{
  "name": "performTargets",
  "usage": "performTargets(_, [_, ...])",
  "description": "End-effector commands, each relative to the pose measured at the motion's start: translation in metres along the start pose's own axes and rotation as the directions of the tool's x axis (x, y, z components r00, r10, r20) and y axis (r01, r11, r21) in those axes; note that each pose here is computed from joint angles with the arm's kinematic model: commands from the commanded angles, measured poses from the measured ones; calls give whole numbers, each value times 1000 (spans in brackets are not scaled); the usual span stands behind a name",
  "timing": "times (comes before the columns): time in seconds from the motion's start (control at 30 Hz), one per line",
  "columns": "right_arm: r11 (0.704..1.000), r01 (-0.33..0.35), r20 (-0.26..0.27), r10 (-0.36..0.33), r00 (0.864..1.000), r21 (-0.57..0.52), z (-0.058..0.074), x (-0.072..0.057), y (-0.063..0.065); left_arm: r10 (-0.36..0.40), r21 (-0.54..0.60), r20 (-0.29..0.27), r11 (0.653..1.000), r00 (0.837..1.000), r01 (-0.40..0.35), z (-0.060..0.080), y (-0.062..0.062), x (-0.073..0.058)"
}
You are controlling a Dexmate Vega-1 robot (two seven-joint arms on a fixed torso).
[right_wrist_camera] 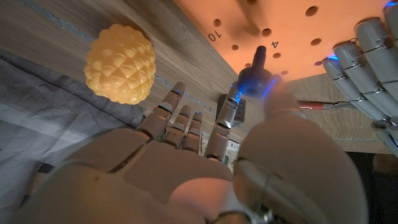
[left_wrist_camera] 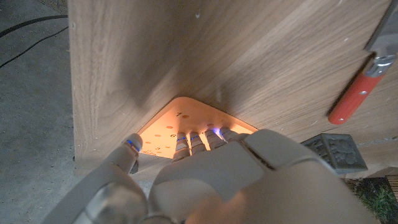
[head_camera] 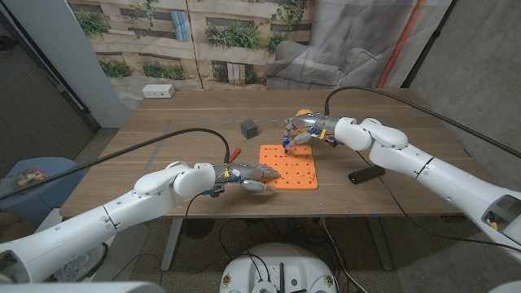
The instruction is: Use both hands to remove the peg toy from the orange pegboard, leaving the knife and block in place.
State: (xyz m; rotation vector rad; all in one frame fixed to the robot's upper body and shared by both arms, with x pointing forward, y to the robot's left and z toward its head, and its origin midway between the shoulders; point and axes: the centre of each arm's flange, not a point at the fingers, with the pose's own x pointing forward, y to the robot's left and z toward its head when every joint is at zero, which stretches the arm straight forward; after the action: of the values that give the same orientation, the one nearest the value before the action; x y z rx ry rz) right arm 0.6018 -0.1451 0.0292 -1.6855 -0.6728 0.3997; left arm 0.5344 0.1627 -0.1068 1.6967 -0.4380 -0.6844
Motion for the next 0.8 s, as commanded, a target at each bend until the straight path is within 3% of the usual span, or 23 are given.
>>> performTargets(0.03, [1000, 12, -2, -12, 1000, 11, -1, -3, -7, -25, -4, -5, 1000, 1000, 25, -2, -1, 1])
performTargets(0.8, [997, 80, -25, -80, 996, -9, -4, -25, -35, -12, 20, 5, 1000, 1000, 12, -4, 6, 0])
